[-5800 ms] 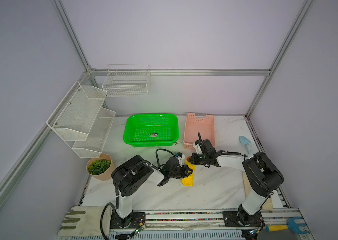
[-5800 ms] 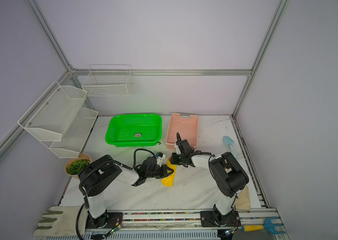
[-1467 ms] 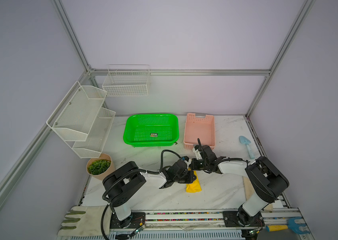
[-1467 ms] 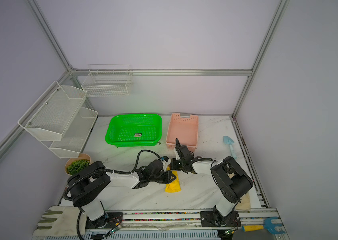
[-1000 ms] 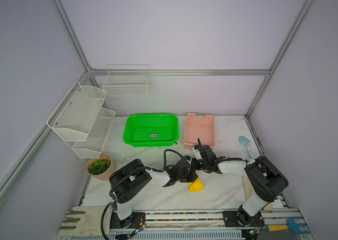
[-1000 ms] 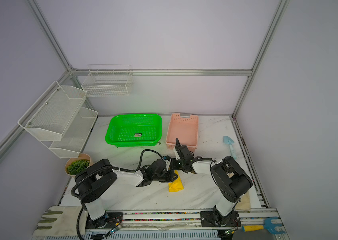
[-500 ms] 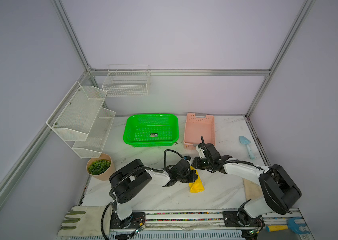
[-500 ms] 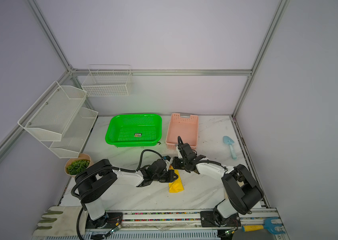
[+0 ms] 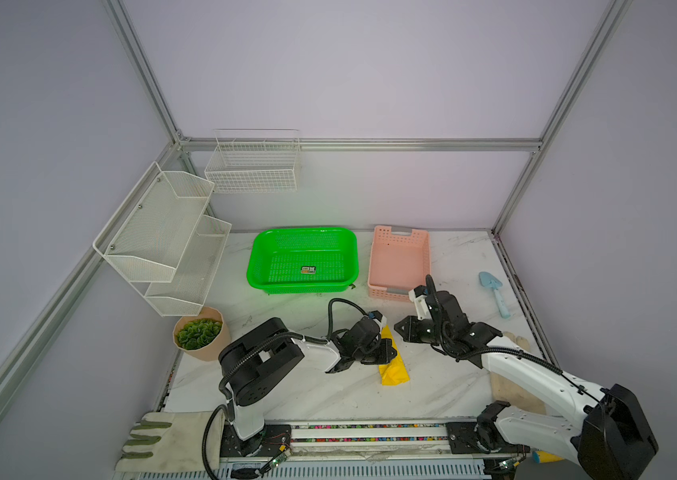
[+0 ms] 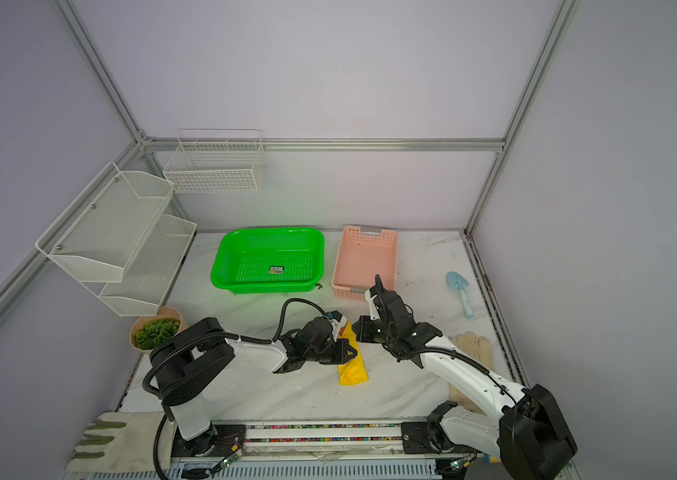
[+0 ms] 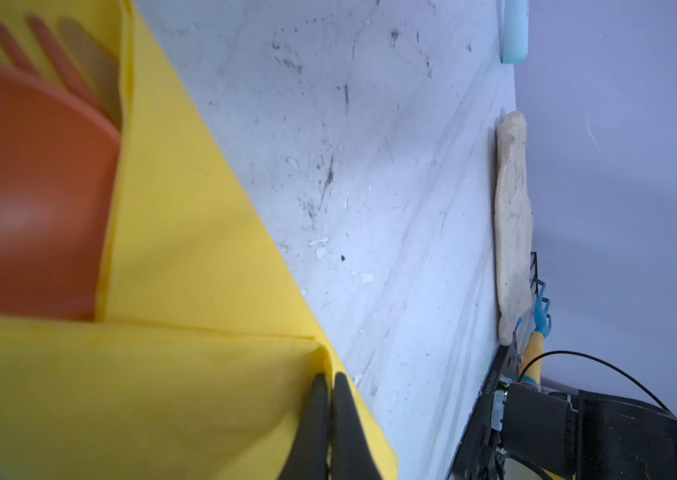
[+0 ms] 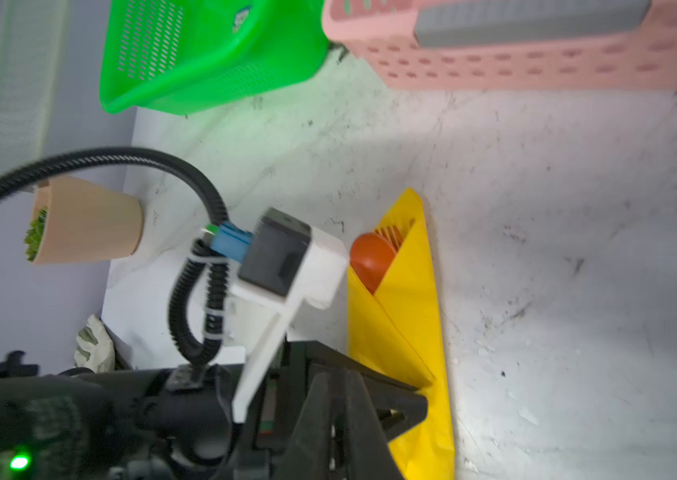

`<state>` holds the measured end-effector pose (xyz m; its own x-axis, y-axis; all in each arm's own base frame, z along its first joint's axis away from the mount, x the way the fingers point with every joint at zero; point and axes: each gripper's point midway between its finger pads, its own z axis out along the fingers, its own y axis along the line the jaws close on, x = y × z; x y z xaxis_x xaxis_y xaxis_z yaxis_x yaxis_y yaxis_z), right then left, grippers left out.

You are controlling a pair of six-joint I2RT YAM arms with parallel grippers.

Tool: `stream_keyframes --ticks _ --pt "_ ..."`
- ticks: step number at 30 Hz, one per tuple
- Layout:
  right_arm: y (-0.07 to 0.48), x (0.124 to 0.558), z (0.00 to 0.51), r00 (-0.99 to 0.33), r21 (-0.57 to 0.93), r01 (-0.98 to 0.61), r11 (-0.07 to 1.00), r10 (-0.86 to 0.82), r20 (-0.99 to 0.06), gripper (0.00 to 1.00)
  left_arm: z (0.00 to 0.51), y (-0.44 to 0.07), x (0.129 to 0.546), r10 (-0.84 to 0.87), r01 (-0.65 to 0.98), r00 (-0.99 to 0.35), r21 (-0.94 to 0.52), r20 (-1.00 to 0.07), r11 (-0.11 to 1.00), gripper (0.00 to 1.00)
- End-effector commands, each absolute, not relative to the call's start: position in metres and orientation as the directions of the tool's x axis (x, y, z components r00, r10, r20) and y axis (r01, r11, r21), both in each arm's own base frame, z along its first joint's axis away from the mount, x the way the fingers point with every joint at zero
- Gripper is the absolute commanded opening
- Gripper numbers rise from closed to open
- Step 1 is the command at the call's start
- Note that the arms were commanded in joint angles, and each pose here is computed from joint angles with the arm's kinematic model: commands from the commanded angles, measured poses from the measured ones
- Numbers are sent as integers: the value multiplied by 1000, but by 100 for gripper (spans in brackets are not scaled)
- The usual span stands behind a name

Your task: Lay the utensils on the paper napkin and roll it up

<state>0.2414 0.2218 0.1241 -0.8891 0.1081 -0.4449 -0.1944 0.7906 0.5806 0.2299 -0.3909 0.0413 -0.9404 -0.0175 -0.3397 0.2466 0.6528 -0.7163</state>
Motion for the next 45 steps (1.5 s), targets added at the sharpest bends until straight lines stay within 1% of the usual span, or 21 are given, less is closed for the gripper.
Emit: stream_keyframes --ticks 1,5,12,21,29,35,45 --pt "218 225 109 -917 588 -170 791 92 -389 9 49 -389 230 -14 271 -933 -728 -360 630 0" --pt "216 214 96 -932 595 -168 786 70 -356 0 48 -385 231 -19 268 -932 -725 -361 634 0" --pt "210 198 67 -956 590 -126 797 60 -286 0 48 -381 234 -29 261 -932 -725 -361 638 0" --pt "210 184 48 -971 623 -90 777 70 -228 0 51 -383 238 -34 264 -930 -731 -365 629 0" --pt "213 178 33 -978 621 -72 781 68 -198 0 68 -389 243 -46 283 -921 -747 -386 601 0" --pt "211 173 21 -981 590 -54 805 68 -182 0 85 -398 249 -55 303 -913 -761 -404 574 0" --pt "206 169 14 -980 573 -32 819 87 -178 0 102 -415 257 -58 330 -903 -774 -425 540 0"
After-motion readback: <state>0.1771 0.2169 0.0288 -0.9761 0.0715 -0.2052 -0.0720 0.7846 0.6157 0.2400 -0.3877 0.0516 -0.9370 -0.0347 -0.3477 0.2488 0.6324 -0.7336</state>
